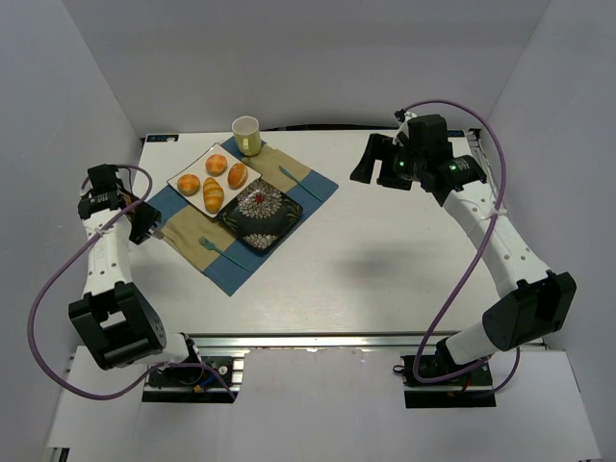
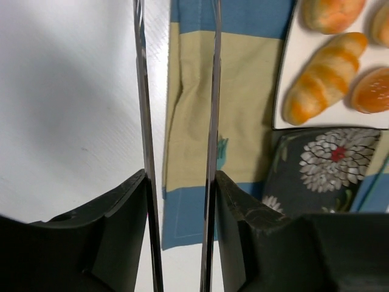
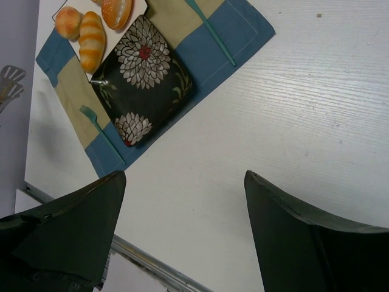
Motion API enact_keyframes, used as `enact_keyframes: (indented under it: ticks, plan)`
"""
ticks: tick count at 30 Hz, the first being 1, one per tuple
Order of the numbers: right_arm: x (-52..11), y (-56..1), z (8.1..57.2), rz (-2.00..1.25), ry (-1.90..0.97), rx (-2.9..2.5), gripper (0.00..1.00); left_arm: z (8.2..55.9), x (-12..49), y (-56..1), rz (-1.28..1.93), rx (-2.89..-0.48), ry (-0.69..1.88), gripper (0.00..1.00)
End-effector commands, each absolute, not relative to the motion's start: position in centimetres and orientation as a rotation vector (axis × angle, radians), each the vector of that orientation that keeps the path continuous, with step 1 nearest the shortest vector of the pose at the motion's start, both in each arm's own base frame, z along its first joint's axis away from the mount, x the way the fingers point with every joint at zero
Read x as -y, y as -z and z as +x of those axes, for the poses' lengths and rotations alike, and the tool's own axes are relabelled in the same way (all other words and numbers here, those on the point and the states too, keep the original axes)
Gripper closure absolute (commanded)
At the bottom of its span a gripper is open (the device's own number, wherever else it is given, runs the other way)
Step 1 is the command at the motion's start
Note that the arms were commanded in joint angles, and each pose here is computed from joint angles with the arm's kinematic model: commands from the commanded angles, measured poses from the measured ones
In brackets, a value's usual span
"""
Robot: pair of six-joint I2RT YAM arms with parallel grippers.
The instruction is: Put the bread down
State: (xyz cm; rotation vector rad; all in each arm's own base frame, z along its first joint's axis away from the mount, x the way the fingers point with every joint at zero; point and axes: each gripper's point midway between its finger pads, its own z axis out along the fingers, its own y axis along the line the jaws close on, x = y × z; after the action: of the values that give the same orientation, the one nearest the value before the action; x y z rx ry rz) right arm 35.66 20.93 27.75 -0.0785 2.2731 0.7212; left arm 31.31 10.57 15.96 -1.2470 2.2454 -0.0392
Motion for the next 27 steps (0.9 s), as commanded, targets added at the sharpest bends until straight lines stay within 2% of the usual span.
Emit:
enact_keyframes:
  ticks: [1, 3, 11, 19, 27]
  plan:
    - [-20.9, -30.9, 35.5, -0.086, -0.758, -2.173, 0.15, 33.2, -9.2, -19.9, -1.155, -2.182, 0.156, 0.46]
    - [-20.9, -31.1, 35.4, -0.085, -0.760, -2.167, 0.15, 35.0, -8.3, -22.3, -1.066, -2.166, 0.175, 0.47]
    - [-20.6, -31.7, 35.4, -0.086, -0.745, -2.150, 0.15, 41.2, -3.6, -22.4, -0.724, -2.370, 0.176, 0.48]
    - [-20.1, -32.1, 35.4, -0.093, -0.713, -2.140, 0.15, 43.2, -2.4, -18.7, -0.682, -2.482, 0.194, 0.47]
    - [-19.6, -32.0, 35.5, -0.093, -0.676, -2.143, 0.15, 44.3, -3.8, -18.8, -0.689, -2.495, 0.070, 0.45]
